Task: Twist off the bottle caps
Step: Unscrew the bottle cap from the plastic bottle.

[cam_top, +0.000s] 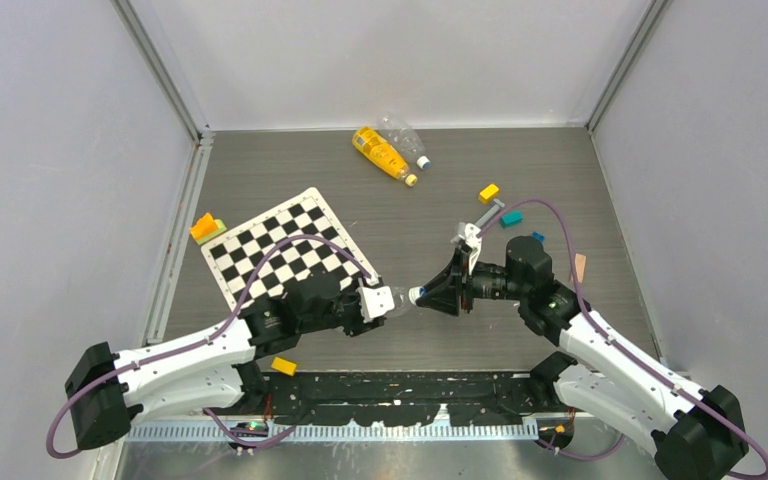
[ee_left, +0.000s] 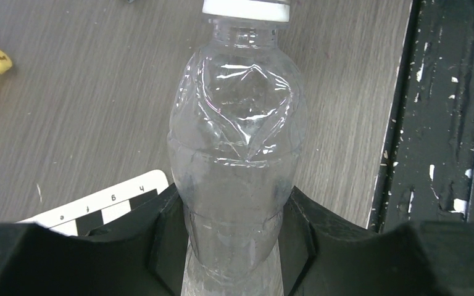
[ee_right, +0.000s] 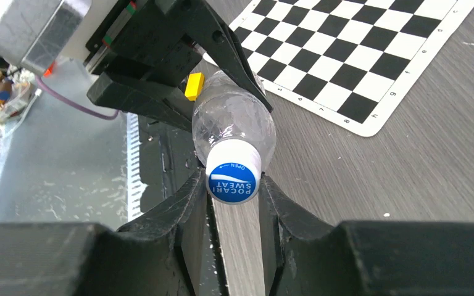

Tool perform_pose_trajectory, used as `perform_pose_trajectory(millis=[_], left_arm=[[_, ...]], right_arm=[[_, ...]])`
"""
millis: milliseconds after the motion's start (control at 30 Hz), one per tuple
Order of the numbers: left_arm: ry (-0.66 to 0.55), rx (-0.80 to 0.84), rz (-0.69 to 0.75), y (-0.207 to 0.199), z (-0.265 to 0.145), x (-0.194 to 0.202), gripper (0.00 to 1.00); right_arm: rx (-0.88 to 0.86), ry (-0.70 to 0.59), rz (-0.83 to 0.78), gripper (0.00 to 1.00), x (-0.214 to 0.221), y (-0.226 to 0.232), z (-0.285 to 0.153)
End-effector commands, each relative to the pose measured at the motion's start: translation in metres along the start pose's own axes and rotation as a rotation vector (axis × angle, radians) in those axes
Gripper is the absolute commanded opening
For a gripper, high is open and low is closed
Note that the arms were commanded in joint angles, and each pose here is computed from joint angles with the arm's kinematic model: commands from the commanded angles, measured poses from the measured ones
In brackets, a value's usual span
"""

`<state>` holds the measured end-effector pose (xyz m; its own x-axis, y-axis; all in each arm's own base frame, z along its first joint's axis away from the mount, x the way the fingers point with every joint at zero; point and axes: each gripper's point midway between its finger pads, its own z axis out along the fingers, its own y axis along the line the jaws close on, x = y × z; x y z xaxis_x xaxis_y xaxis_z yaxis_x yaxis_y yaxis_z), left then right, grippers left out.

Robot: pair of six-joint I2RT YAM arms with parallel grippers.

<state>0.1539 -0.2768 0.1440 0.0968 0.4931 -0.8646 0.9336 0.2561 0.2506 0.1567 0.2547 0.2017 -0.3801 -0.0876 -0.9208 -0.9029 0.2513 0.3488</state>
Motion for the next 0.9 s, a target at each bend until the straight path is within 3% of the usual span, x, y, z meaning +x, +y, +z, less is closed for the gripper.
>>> perform_pose_trajectory(millis=[0, 367, 800, 833, 867], left_arm=[[-0.062, 0.125, 0.01, -0.02, -0.002, -0.023, 0.04], [-0.048, 0.152, 0.008, -0.025, -0.003, -0.02, 0.04], [-0.035, 0.143, 0.007, -0.023, -0.002, -0.016, 0.04], [-0.035, 0.135, 0.007, -0.022, -0.002, -0.016, 0.03], [-0.036, 0.125, 0.008, -0.021, -0.002, -0.015, 0.03]], right_arm=[[0.02, -0.088, -0.253, 0.0, -0.019, -0.01, -0.001], [0.006, -0.101, -0.515, 0.0, -0.014, -0.014, -0.003], [0.05, -0.11, -0.658, 0.01, -0.012, -0.025, -0.003], [0.058, -0.113, -0.648, 0.03, -0.012, -0.026, -0.003], [0.08, -0.122, -0.643, 0.15, -0.014, -0.03, -0.003]])
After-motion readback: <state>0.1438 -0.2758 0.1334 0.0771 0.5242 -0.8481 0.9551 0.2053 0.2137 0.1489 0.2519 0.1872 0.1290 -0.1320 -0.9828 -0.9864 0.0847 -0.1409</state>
